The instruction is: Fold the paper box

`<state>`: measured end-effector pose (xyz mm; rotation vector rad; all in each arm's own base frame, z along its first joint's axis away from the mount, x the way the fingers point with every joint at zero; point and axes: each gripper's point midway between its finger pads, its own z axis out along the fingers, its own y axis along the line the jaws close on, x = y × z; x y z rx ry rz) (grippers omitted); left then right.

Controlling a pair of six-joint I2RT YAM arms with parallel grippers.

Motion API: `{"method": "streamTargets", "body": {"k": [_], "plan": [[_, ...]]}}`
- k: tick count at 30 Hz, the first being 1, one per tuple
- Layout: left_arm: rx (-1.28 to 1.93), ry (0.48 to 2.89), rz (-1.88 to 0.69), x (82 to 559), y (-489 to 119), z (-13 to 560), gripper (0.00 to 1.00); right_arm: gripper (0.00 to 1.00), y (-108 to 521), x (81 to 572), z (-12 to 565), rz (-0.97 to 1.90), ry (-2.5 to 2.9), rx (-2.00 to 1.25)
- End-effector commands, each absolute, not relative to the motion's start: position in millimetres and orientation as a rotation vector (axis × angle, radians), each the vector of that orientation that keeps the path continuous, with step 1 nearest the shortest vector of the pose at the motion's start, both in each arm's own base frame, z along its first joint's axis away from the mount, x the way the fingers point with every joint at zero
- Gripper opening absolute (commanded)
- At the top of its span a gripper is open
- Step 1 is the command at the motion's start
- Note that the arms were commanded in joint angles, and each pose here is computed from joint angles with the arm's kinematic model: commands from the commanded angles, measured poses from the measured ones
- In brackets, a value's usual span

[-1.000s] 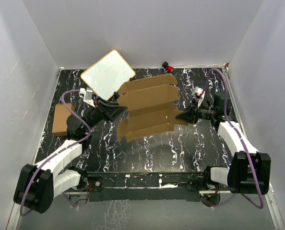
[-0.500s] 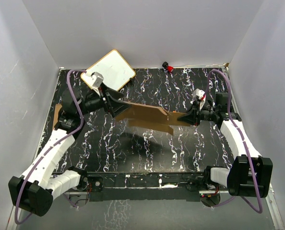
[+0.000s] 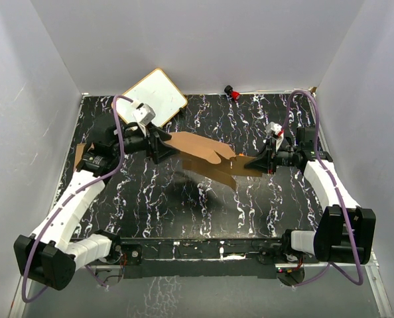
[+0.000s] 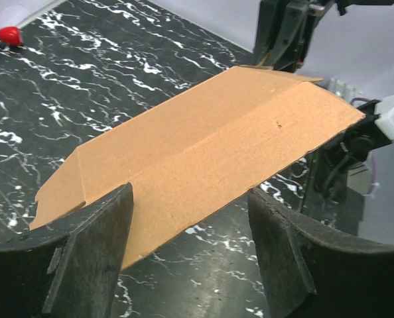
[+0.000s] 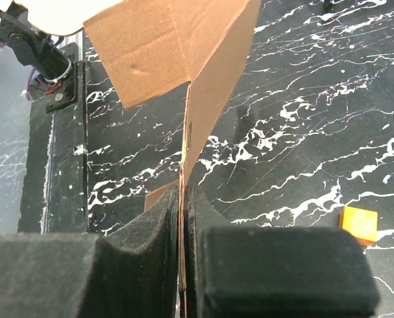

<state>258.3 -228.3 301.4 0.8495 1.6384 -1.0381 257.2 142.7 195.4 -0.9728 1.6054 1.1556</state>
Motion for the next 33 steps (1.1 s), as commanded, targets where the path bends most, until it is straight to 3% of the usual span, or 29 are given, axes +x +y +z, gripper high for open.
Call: {"method": "streamTargets", "body": {"k": [1,7,12,17,19,24,29,33], "plan": [[0.853,1.538,-0.897,285,-225,317,0.66,0.08,148,260,224,1.174,1.458,-1.036],[0.765,1.49,-0.776,328,-222,334,0.6,0.08,152,264,215,1.259,1.536,-0.972],[0.689,1.523,-0.726,367,-223,330,0.44,0.08,155,273,198,1.35,1.642,-0.882],[0.677,1.574,-0.743,400,-231,316,0.44,0.08,155,279,186,1.439,1.718,-0.8],[0.673,1.599,-0.766,411,-233,308,0.48,0.08,154,282,182,1.444,1.748,-0.774],[0.569,1.694,-0.952,439,-219,286,0.72,0.08,148,298,167,1.395,1.854,-0.681],[0.434,1.693,-1.225,448,-184,283,0.78,0.08,139,308,154,1.378,1.926,-0.605],[0.521,1.6,-1.309,424,-184,285,0.88,0.08,138,309,151,1.358,1.933,-0.614]]}}
